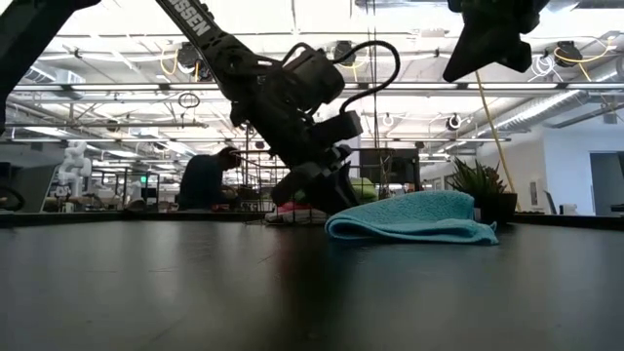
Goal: Fold microfiber towels
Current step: Fold the blue microfiber cloth
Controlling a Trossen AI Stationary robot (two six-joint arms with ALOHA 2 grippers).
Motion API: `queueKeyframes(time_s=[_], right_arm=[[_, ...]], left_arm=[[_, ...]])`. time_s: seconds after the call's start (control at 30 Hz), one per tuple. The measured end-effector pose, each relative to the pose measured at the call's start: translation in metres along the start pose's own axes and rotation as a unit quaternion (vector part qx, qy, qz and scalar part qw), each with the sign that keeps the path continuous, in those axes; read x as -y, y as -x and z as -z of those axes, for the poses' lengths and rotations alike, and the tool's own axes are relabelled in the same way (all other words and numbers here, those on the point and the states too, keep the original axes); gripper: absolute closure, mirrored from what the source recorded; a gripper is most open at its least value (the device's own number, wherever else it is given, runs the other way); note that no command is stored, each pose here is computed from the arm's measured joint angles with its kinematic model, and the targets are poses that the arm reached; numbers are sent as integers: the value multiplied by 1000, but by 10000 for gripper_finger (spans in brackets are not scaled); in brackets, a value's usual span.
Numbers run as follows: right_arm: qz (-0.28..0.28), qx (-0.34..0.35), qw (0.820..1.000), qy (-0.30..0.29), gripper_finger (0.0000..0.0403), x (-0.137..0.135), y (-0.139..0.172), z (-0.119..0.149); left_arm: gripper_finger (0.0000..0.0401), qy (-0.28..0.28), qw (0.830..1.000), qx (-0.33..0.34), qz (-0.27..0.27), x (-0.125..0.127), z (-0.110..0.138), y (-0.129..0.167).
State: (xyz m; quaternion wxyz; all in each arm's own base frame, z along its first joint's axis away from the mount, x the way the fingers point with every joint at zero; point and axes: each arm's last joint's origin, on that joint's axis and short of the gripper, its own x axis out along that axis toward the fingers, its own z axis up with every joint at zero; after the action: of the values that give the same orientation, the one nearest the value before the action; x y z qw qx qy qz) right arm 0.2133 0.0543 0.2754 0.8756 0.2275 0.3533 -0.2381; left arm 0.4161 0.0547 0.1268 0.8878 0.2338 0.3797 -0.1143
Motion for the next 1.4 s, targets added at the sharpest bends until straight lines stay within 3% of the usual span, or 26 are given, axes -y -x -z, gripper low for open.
queueKeyframes(time_s=[0.2, 0.33, 0.43, 0.67, 1.0, 1.23, 1.4], right_arm=[[0, 0, 1000, 0, 403, 0, 0, 0], [0, 0, 1000, 0, 403, 0, 0, 0], [-2, -3, 1000, 0, 403, 0, 0, 0], [10, -21, 1000, -1, 403, 5, -9, 10], [8, -59, 998, -10, 403, 19, -30, 27], [-64, -86, 994, -34, 403, 37, -62, 34], [-83, -76, 993, -23, 403, 38, -65, 34]], left_arm=[[296, 1, 999, 9, 35, 5, -1, 0], [351, 28, 999, 8, 41, 10, -4, -1], [391, 78, 996, 10, 44, 13, -9, 2], [398, 138, 990, 14, 20, 14, -26, 26], [400, 127, 990, -52, 14, 28, -35, 53], [400, 146, 987, -73, 0, 34, -35, 53], [387, 196, 973, -120, -18, 35, -27, 54]])
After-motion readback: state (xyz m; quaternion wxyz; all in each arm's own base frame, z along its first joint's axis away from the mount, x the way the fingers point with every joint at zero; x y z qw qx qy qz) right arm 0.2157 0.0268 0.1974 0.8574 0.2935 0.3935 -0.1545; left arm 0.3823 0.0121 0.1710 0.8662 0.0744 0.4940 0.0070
